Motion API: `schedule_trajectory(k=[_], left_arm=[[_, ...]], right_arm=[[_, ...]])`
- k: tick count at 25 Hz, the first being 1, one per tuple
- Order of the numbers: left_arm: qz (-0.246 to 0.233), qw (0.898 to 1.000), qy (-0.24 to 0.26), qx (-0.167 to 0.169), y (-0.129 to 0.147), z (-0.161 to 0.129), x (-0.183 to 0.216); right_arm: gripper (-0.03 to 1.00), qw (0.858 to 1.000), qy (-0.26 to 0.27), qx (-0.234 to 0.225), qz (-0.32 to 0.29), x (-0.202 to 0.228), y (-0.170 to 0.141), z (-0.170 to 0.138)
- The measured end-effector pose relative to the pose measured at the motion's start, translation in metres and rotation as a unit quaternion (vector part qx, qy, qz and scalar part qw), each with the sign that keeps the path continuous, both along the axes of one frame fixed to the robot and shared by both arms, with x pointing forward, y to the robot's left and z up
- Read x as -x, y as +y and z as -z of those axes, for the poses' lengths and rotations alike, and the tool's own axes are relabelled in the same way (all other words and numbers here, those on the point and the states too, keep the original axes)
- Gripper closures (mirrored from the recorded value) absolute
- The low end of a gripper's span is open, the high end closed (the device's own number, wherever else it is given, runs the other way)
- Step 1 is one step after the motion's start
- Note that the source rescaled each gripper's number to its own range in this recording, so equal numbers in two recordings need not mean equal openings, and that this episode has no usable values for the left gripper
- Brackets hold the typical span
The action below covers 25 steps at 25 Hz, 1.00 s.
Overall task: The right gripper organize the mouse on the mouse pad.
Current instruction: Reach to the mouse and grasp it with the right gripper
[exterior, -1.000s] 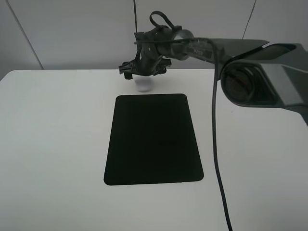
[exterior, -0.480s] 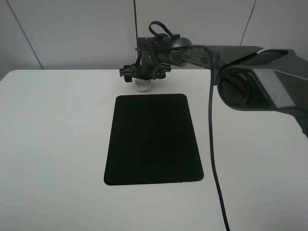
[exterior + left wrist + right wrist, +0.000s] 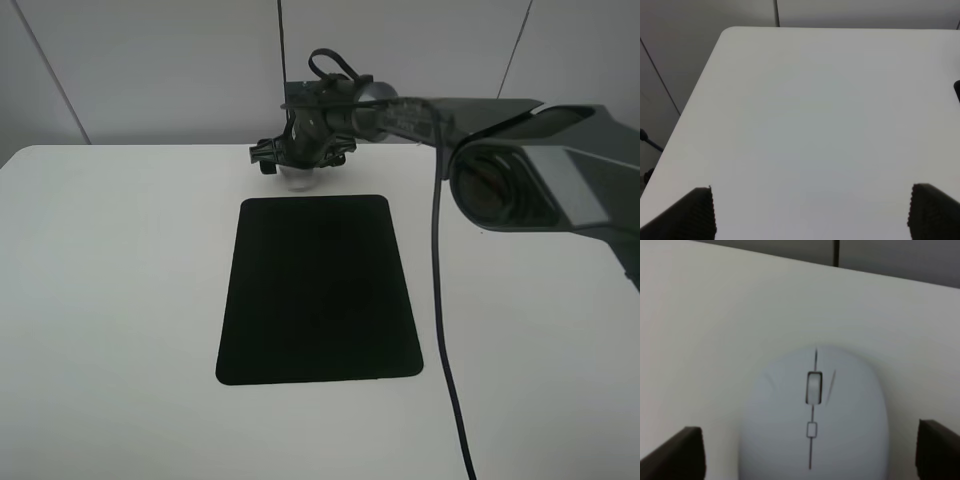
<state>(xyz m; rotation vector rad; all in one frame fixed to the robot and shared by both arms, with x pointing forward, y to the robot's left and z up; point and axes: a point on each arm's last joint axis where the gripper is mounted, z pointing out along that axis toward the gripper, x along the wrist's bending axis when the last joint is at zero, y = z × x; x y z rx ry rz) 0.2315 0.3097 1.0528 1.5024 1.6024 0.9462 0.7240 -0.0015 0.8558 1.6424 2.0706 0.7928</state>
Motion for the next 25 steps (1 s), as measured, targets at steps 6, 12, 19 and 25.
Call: schedule_trajectory(k=[6, 12, 19, 25], left_arm=[[0.000, 1.000, 0.000, 0.000, 0.0000, 0.0000, 0.0000], [0.000, 1.000, 0.000, 0.000, 0.0000, 0.0000, 0.0000], [0.000, 1.000, 0.000, 0.000, 0.0000, 0.0000, 0.0000], [0.000, 1.000, 0.000, 0.000, 0.0000, 0.0000, 0.0000]], right_arm=[[-0.03, 1.000, 0.008, 0.005, 0.000, 0.0007, -0.0006, 0.0095], [0.06, 1.000, 0.010, 0.008, 0.001, 0.0011, -0.0010, 0.0098], [0.97, 1.000, 0.018, 0.014, 0.005, 0.0020, -0.0022, 0.0105], [0.97, 1.000, 0.019, 0.015, 0.006, 0.0018, -0.0023, 0.0095]])
